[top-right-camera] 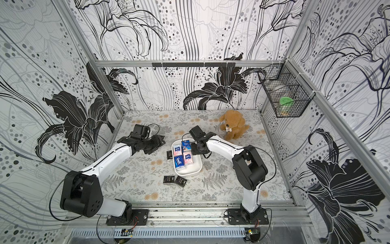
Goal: Put the pocket tissues into the storage box
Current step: Move the storage box to the center of the board, then pick up the pocket tissues from the center of the board.
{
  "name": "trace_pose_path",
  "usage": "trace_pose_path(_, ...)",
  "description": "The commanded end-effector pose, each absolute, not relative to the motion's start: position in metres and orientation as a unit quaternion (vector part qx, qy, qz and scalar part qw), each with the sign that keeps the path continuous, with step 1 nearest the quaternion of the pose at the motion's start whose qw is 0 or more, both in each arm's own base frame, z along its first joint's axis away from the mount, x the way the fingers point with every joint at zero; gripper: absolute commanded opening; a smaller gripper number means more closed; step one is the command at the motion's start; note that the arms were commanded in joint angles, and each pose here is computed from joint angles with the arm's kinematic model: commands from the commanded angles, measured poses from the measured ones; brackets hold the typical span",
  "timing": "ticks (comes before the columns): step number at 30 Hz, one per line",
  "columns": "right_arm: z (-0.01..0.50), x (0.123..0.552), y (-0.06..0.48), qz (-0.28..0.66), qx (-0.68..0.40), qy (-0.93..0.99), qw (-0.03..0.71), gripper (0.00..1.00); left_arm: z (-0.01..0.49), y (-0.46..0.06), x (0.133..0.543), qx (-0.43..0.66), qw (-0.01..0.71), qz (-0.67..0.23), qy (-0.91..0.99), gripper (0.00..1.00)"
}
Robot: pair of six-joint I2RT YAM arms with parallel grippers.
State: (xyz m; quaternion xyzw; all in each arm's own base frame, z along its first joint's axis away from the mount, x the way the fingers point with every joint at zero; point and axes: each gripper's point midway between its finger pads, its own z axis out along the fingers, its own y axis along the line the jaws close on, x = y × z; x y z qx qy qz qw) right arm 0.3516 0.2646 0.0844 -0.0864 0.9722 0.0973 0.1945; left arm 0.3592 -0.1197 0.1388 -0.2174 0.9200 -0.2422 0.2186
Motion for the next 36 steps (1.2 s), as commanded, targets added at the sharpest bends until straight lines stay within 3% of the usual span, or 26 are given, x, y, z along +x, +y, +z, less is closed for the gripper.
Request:
trace_pose_path(1,0.109,0.358,0.249,0.071,-0.060,0.970,0.224,0.59,0.148,-0.113,0.364,-0.212,0.239,-0.237,0.917,0.64)
trace_pose_path(9,0.105,0.397,0.224,0.025,-0.085,0.969,0.232,0.63,0.142,-0.114,0.361,-0.212,0.231,-0.246,0.917,0.64)
trace_pose_path(16,0.090,0.432,0.211,0.005,-0.141,0.966,0.218,0.87,0.131,-0.118,0.348,-0.214,0.217,-0.263,0.915,0.65)
trace_pose_path(18,0.081,0.435,0.211,0.000,-0.157,0.967,0.202,0.89,0.127,-0.119,0.345,-0.219,0.212,-0.266,0.915,0.65)
trace_pose_path(28,0.052,0.453,0.214,-0.012,-0.186,0.966,0.181,0.88,0.127,-0.114,0.339,-0.219,0.213,-0.255,0.917,0.64)
trace_pose_path(36,0.029,0.450,0.213,-0.006,-0.192,0.969,0.155,0.79,0.124,-0.097,0.335,-0.236,0.220,-0.235,0.917,0.64)
